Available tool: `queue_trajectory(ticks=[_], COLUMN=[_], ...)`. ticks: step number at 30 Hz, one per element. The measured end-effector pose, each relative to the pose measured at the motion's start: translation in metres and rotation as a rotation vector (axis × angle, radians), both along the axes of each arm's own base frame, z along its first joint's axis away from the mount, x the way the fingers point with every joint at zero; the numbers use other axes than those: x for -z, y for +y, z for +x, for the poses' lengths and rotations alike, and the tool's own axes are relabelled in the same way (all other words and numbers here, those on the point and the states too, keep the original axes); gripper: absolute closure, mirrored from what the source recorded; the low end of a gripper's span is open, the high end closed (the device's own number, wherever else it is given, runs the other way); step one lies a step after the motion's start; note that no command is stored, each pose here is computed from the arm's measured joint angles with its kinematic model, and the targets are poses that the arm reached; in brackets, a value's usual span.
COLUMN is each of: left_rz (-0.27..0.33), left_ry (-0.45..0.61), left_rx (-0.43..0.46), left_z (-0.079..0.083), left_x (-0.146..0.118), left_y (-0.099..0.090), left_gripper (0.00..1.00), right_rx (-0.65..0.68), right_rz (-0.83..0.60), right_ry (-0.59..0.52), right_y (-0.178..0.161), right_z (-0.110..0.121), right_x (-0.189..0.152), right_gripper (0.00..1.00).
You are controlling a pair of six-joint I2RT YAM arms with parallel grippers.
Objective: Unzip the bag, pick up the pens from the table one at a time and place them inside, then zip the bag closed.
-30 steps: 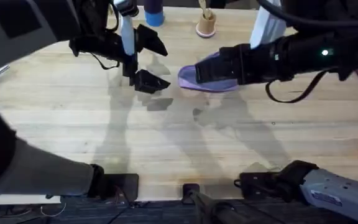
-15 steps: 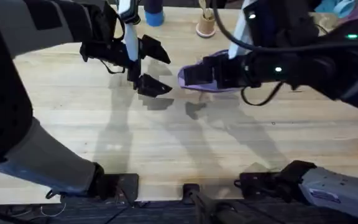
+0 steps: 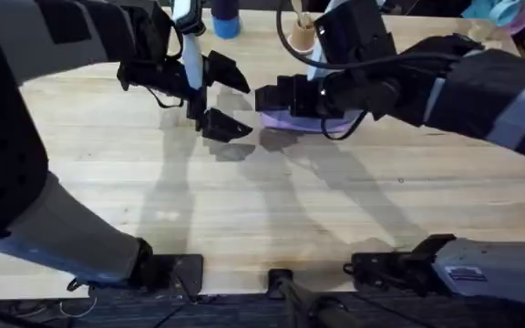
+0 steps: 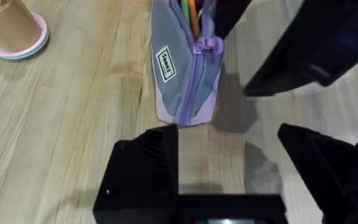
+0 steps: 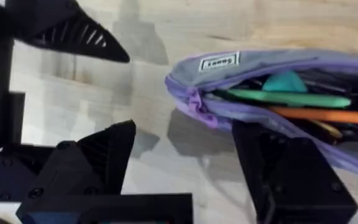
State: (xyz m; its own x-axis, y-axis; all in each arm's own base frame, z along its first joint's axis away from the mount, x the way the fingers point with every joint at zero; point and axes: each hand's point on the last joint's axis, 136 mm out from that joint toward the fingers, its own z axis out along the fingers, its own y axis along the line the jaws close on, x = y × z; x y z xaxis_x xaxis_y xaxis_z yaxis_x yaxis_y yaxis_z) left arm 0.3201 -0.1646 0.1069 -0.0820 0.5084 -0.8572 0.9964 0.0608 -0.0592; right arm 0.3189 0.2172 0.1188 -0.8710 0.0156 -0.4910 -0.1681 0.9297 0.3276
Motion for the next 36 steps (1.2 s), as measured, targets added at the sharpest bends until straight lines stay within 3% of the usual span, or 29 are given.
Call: queue_trajectory(ticks=[7,8,25,29,32,36], left_rz=[0.0,0.0,0.0,0.0,0.0,0.0], left_ry=[-0.002,-0.003,-0.005,-0.006,-0.005,-0.005], left_rx=[0.001,0.002,0.003,0.003,0.003,0.003], left_z=[0.0,0.0,0.0,0.0,0.0,0.0], left_x=[0.0,0.0,0.0,0.0,0.0,0.0], left_y=[0.0,0.0,0.0,0.0,0.0,0.0], left_gripper=[0.006,0.006,0.006,0.006,0.006,0.007], right_rx=[0.039,0.058,0.167,0.17,0.17,0.172], right_rz=[-0.023,-0.039,-0.075,-0.072,-0.07,-0.07], right_ry=[-0.03,-0.041,-0.026,-0.025,-0.024,-0.024], right_y=[-0.004,-0.008,-0.017,-0.017,-0.016,-0.016], right_z=[0.009,0.012,0.022,0.021,0.021,0.021], right_x=[0.001,0.001,0.018,0.018,0.018,0.018], right_gripper=[0.111,0.172,0.643,0.78,0.954,0.969])
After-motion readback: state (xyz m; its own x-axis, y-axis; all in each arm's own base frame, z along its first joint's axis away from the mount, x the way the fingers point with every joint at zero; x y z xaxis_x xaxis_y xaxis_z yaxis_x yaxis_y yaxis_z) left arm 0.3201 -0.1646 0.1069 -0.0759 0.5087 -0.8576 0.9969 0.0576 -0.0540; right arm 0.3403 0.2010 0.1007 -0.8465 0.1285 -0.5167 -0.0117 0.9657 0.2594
